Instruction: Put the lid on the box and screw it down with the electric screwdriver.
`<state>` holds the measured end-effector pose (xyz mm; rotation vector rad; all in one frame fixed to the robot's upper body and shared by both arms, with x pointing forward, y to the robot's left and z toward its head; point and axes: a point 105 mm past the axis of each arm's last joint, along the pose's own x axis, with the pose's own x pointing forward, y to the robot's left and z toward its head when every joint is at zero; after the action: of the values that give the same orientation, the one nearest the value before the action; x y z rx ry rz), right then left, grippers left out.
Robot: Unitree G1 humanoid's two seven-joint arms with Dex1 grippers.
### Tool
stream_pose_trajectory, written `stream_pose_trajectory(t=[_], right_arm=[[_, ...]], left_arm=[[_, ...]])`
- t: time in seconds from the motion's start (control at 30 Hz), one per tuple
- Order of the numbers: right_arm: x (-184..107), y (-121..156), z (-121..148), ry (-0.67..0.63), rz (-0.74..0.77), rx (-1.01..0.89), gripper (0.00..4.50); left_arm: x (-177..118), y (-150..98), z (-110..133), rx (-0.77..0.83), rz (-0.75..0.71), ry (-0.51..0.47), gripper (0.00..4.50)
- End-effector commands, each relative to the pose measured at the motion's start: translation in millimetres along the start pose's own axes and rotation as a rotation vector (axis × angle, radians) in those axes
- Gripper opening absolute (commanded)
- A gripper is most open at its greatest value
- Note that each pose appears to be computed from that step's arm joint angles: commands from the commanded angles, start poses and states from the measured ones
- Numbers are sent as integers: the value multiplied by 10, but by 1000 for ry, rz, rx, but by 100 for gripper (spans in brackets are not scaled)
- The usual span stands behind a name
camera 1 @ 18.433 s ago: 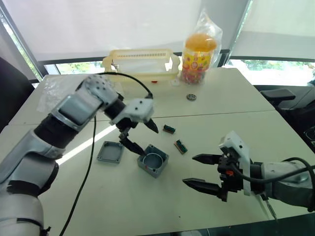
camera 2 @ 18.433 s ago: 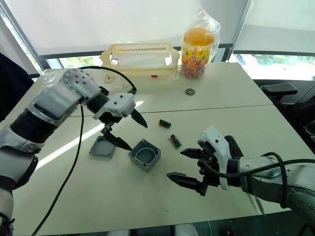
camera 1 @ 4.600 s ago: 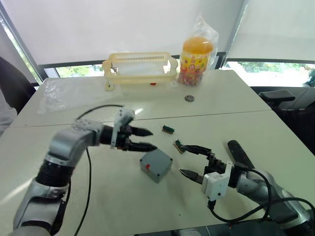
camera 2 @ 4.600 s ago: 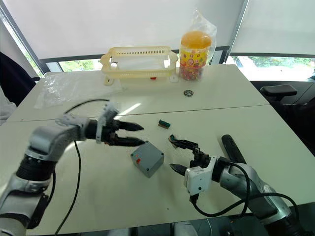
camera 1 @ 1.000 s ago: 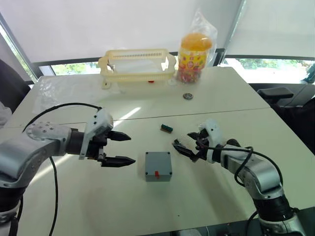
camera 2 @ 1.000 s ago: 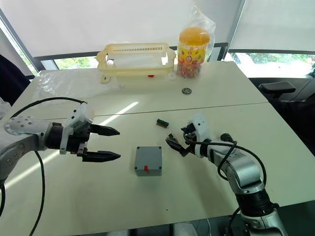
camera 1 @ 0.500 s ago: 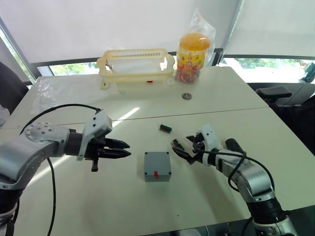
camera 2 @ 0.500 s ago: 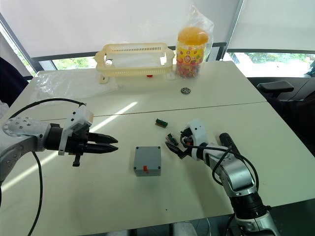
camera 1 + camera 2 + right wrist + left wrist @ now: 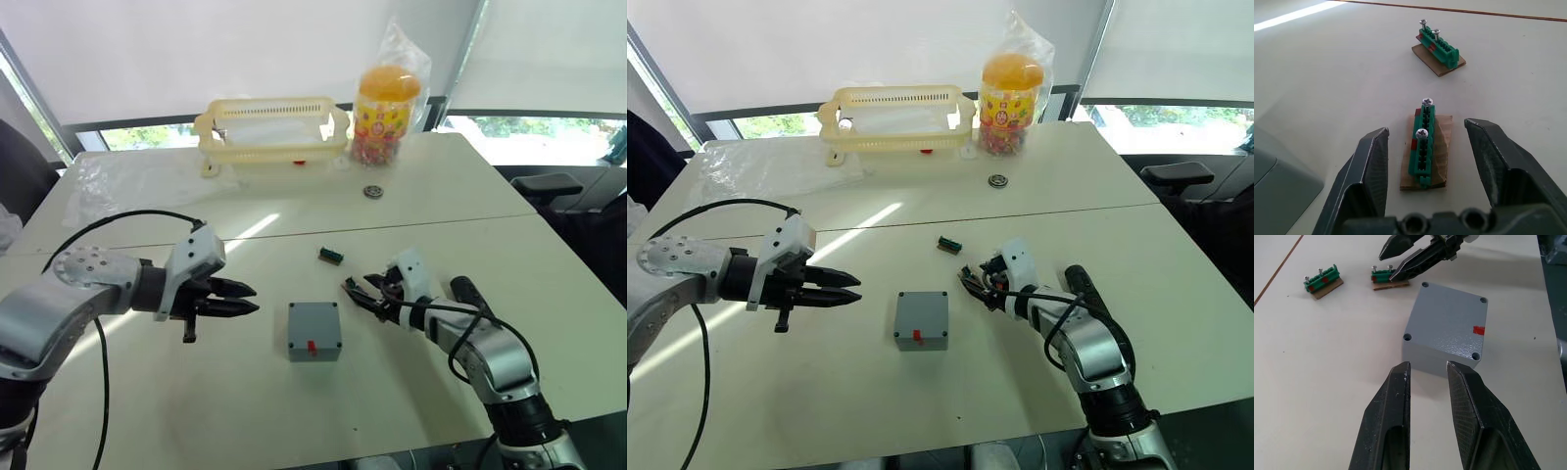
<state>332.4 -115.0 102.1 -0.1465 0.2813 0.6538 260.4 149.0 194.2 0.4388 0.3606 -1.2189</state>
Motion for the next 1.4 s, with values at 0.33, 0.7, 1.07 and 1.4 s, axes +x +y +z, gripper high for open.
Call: stream_pose_trajectory(t=[0.33,0.7,1.07,1.4], right_arm=[[0,63,70,-42,13,-15,4],[-97,54,343,-112,25,-91,4],[-337,473,746,-216,234,-159,4],[-359,735,469,-128,333,-177,4]], left_arm=[[-11,25,8,17,25,-6,113],[11,11,-25,7,11,1,113],[-55,-95,17,-8,-55,-5,113],[-55,-94,-51,0,-39,27,113]])
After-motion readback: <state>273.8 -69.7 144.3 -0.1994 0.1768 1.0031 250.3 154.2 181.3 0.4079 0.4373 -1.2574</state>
